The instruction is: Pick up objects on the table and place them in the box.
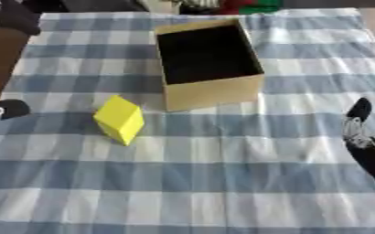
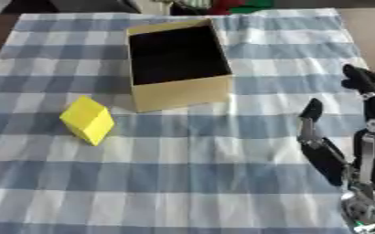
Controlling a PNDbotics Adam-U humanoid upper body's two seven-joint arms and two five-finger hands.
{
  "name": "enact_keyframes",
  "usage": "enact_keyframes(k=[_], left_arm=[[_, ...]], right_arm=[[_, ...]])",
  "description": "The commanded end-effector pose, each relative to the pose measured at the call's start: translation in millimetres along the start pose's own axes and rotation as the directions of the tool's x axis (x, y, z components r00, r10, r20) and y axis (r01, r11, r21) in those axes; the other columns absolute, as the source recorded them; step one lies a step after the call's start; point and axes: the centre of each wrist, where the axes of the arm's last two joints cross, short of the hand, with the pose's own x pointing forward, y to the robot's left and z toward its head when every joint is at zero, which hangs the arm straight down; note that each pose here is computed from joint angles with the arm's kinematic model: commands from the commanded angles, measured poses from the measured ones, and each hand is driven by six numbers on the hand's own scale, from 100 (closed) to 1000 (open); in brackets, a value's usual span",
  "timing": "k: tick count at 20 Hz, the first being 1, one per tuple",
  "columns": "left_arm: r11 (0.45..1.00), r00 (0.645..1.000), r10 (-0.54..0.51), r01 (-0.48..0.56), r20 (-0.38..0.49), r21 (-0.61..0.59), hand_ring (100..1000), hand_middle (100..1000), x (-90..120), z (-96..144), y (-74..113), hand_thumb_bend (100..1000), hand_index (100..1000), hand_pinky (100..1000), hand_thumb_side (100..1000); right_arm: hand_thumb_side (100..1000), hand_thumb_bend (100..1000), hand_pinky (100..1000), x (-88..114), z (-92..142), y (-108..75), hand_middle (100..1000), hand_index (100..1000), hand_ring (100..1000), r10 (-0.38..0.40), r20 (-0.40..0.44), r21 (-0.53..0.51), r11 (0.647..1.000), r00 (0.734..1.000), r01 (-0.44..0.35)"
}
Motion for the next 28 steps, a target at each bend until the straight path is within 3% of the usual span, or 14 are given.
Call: enact_keyframes(k=[1, 3, 5, 12, 15, 22, 28], left_arm=[[0.998, 0.999, -0.010, 0.008, -0.033, -0.068, 837, 795, -6, -2, 5.5, 699, 868, 838, 365], [0.995, 1.000, 0.015, -0.018, -0.027, -0.094, 845, 820, -6, -8, 3.7, 728, 876, 850, 288], [0.992, 0.999, 0.041, -0.043, -0.021, -0.121, 853, 827, -6, -16, 4.3, 723, 882, 864, 275], [0.967, 0.992, 0.124, -0.118, 0.010, -0.228, 871, 833, -10, -41, 7.2, 714, 879, 905, 292], [0.946, 0.984, 0.178, -0.166, 0.017, -0.277, 871, 822, -12, -54, 2.0, 666, 875, 921, 321], [0.834, 0.912, 0.409, -0.389, -0.035, -0.391, 867, 815, -17, -75, -10.7, 563, 902, 933, 409], [0.780, 0.874, 0.472, -0.474, -0.113, -0.409, 873, 839, -13, -85, -16.1, 539, 892, 950, 343]], right_arm=[[463, 100, 910, 0, -6, -4.3, 743, 874, 672, 0.004, 0.027, -0.002, 1.000, 1.000, -0.004], [460, 100, 910, 1, -6, -4.1, 740, 869, 670, 0.006, 0.026, 0.005, 1.000, 1.000, -0.006], [460, 100, 910, 1, -6, -3.9, 739, 868, 669, 0.007, 0.024, 0.011, 1.000, 1.000, -0.007], [463, 100, 911, 1, -6, -3.5, 736, 864, 666, 0.011, 0.017, 0.022, 1.000, 1.000, -0.011], [460, 100, 911, 1, -6, -3.4, 735, 864, 665, 0.009, 0.015, 0.024, 1.000, 1.000, -0.010], [461, 100, 913, 1, -7, -3.4, 731, 858, 657, 0.008, 0.006, 0.027, 1.000, 1.000, -0.009], [464, 100, 915, 1, -7, -3.4, 726, 855, 651, 0.005, -0.001, 0.028, 1.000, 1.000, -0.005]])
